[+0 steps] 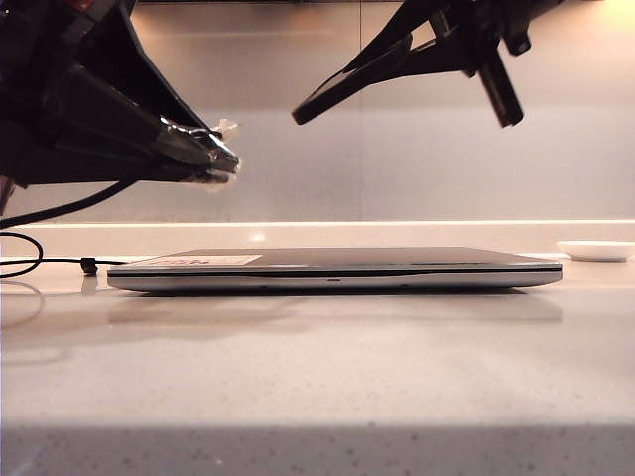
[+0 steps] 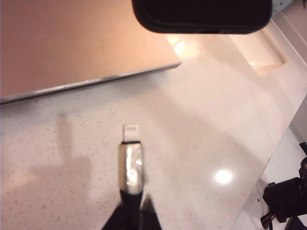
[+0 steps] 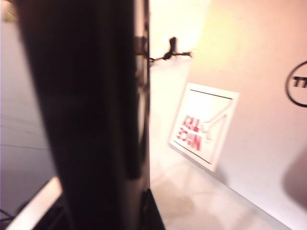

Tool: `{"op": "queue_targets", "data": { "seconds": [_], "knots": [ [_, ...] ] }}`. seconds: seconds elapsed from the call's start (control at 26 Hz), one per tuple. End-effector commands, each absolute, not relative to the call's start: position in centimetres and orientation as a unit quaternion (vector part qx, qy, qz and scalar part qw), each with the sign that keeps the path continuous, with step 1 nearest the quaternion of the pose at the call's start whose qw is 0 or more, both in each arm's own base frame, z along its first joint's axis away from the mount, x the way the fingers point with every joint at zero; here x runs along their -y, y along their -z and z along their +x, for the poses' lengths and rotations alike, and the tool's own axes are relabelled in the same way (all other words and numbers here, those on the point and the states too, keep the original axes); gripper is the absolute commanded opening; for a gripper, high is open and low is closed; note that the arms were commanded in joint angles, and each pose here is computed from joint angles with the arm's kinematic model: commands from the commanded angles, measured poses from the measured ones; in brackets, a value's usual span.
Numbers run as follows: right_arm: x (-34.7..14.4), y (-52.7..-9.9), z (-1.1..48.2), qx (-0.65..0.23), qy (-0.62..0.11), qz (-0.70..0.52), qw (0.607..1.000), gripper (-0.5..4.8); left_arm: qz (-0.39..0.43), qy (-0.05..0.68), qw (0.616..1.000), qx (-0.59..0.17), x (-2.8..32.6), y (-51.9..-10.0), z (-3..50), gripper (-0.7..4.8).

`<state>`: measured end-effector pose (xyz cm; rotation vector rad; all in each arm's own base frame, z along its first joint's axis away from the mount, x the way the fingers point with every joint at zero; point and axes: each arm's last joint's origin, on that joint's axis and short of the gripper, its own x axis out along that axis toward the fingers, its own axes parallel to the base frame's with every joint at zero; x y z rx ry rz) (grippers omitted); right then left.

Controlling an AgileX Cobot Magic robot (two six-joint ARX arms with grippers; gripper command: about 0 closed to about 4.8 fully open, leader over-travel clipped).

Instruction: Pick up the charging cable and the phone, plug the charging cable into the charging port on the phone, and finally place them back on the table.

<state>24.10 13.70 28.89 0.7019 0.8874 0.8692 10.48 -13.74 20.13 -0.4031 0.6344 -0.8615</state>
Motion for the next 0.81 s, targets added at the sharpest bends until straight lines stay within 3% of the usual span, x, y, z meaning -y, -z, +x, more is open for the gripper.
{"op": "queue_targets", "data": {
  "seconds": [0.04,0.35,0.81],
  "knots": [
    [-14.1,-28.3,24.7,-0.387,-0.422,0.37,0.731,-0.06,-0.196,0.411,0.84,-0.296,13.8,-20.3,10.5,-0.06],
    [-15.4,-25.8,26.0,-0.408,-0.426,0.417,0.691,-0.06,-0.221,0.403,0.834,-0.305,14.4,-19.9,11.0,-0.06],
    [-15.9,-24.9,25.9,-0.394,-0.447,0.389,0.702,-0.06,-0.271,0.39,0.82,-0.318,15.5,-19.3,11.8,-0.06]
  ]
}}
